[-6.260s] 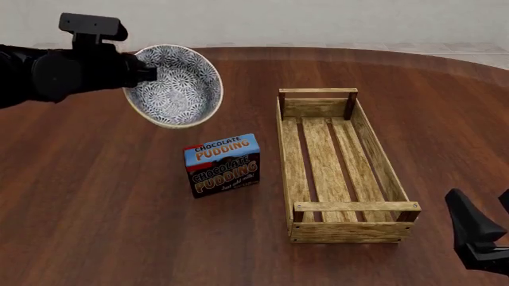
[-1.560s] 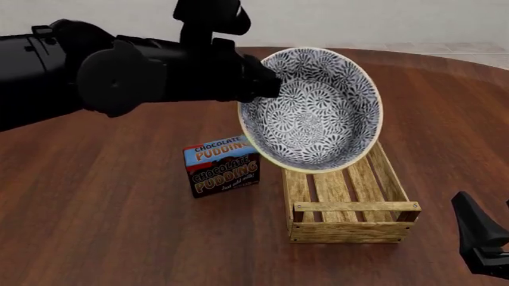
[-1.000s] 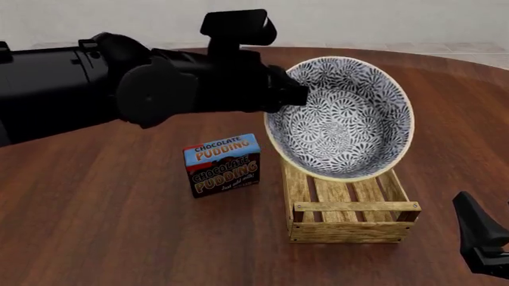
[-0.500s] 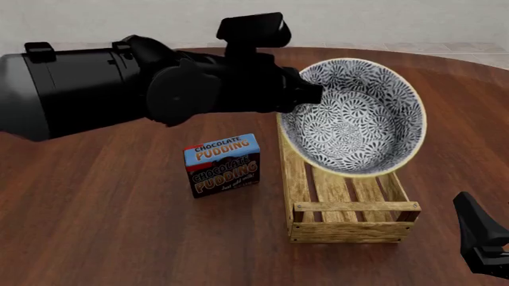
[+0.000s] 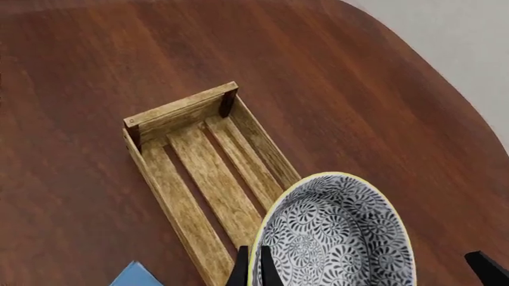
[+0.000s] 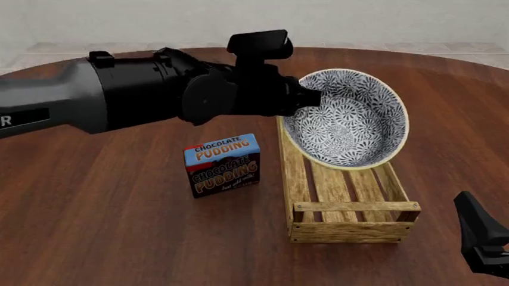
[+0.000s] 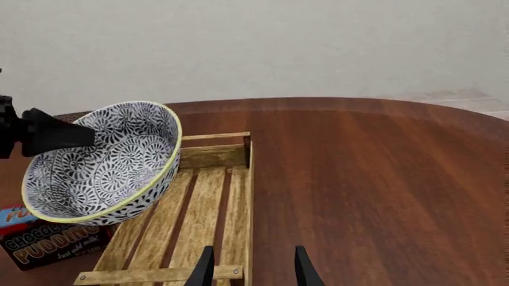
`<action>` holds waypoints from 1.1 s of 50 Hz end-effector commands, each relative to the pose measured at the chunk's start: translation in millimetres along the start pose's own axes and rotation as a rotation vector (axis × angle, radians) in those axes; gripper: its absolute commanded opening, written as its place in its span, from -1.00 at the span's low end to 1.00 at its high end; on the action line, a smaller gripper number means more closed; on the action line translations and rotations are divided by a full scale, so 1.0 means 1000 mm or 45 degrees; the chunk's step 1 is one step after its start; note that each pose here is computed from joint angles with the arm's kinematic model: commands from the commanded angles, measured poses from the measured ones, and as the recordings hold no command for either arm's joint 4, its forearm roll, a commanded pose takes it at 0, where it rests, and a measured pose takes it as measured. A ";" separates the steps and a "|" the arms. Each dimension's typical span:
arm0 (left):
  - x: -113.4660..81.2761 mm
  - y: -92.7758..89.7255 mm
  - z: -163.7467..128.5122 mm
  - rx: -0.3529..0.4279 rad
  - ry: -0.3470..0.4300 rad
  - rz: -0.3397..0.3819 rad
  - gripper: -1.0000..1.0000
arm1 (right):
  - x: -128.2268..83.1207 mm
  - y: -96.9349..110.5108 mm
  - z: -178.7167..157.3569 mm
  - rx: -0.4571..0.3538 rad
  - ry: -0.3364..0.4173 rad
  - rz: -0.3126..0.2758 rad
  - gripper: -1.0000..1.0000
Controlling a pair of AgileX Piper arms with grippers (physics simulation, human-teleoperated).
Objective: Pick up the bowl on the left and put it in the tray.
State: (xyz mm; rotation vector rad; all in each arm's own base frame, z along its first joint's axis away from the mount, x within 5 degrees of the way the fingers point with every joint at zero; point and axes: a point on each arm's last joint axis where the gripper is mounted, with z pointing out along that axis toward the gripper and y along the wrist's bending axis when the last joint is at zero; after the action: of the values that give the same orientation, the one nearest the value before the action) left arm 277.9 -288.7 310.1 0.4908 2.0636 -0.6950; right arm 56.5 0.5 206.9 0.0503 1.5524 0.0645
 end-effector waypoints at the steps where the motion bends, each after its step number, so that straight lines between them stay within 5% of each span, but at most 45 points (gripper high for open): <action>1: 0.003 0.007 0.015 -0.016 0.010 -0.043 -1.00 | 0.000 0.000 0.000 0.003 0.001 0.005 1.00; 55: 0.038 0.024 0.069 -0.066 0.111 -0.095 -1.00 | 0.000 0.000 0.000 0.004 -0.001 0.010 1.00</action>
State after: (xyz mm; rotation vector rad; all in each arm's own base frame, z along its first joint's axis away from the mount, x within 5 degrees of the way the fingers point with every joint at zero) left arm 309.8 -307.7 243.2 0.4453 2.1758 -0.6593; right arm 56.5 0.3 207.0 0.0584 1.5516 0.0681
